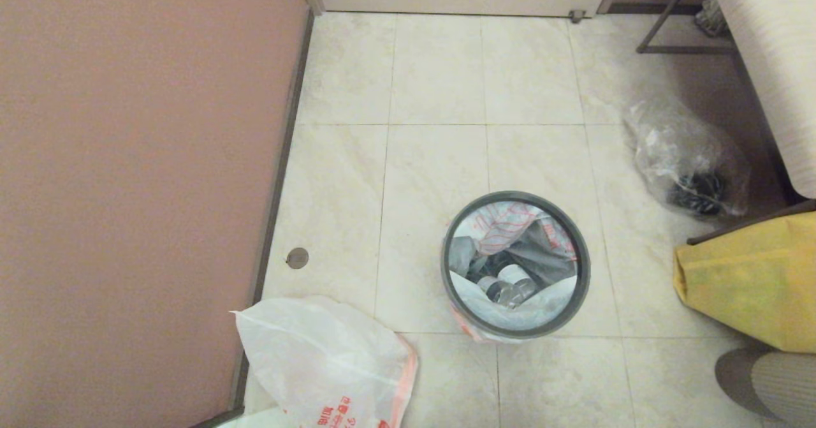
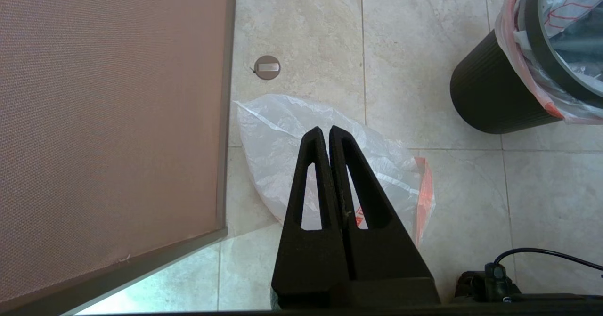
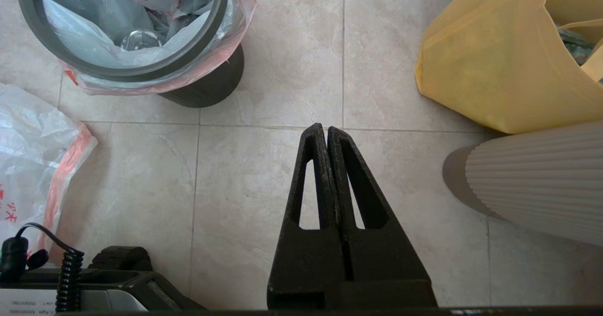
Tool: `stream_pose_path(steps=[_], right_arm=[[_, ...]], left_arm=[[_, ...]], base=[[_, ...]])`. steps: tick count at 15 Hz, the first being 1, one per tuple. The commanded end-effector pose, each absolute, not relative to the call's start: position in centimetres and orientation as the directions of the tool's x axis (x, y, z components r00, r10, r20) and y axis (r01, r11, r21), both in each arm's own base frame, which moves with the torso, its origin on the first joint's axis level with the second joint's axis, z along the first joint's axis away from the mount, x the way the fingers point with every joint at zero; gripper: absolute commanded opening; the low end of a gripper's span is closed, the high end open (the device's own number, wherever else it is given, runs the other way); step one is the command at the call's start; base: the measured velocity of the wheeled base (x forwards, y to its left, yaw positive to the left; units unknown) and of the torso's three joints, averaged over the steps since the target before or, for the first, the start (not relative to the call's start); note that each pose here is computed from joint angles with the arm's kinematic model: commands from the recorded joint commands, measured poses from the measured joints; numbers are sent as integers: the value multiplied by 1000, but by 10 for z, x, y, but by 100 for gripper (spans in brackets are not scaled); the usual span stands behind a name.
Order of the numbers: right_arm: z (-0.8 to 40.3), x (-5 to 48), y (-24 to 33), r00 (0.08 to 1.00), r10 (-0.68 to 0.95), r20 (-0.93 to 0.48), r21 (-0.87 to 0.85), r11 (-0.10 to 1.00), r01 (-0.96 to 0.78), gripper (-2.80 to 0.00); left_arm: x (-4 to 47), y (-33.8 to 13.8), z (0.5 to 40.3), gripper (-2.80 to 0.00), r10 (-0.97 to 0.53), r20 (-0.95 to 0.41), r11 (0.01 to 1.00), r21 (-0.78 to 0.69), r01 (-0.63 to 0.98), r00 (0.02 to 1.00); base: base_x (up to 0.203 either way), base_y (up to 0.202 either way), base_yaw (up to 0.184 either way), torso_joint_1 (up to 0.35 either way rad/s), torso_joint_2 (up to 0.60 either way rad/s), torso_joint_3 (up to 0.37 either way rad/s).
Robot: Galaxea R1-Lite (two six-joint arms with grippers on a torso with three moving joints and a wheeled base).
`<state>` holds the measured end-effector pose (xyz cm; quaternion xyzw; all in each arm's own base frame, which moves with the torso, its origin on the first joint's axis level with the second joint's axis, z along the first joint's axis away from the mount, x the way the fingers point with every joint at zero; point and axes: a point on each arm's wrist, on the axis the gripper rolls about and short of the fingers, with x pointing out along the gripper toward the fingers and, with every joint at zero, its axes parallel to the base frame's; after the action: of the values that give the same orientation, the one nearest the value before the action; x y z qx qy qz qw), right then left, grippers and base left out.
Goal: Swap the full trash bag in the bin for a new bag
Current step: Place the trash can ring on the floor
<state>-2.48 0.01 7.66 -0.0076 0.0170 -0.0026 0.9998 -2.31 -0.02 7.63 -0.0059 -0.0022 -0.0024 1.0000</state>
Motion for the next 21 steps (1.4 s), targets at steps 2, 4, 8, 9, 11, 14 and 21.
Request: stream_pose_path(steps=[2,4,8,9,11,14,21], right_arm=[[77,-25,0,999,-5,-37,-15,1000,4,-280],[77,-25,0,999,-2,-38,-21,1000,1,-280],[92,-30,0,1000,-5,9,-69,998,6,-280],[101,-32,0,1000,-6,16,-85,996,7,-280],[120,-31,0,1000,-6,-27,-94,996,4,-280],[169,-14,0,996,-5,-84,-92,996,-3,-280],[218,64,1,949,34,-314,-105,992,-70,-280]], left_arm=[[-23,0,76,-280,-5,3,1000,-12,5,1000],[-23,0,76,-280,-5,3,1000,-12,5,1000],[-23,0,76,-280,-3,3,1000,-12,3,1000],[-23,0,76,-280,-3,3,1000,-12,3,1000],[-23,0,76,-280,-5,3,1000,-12,5,1000],[-23,0,76,-280,-3,3,1000,-12,3,1000],[-23,0,76,-280,-5,3,1000,-12,5,1000]], base=[[0,0,0,0,0,0],[0,0,0,0,0,0],[0,0,0,0,0,0],[0,0,0,0,0,0],[0,0,0,0,0,0],[0,0,0,0,0,0],[0,0,0,0,0,0]])
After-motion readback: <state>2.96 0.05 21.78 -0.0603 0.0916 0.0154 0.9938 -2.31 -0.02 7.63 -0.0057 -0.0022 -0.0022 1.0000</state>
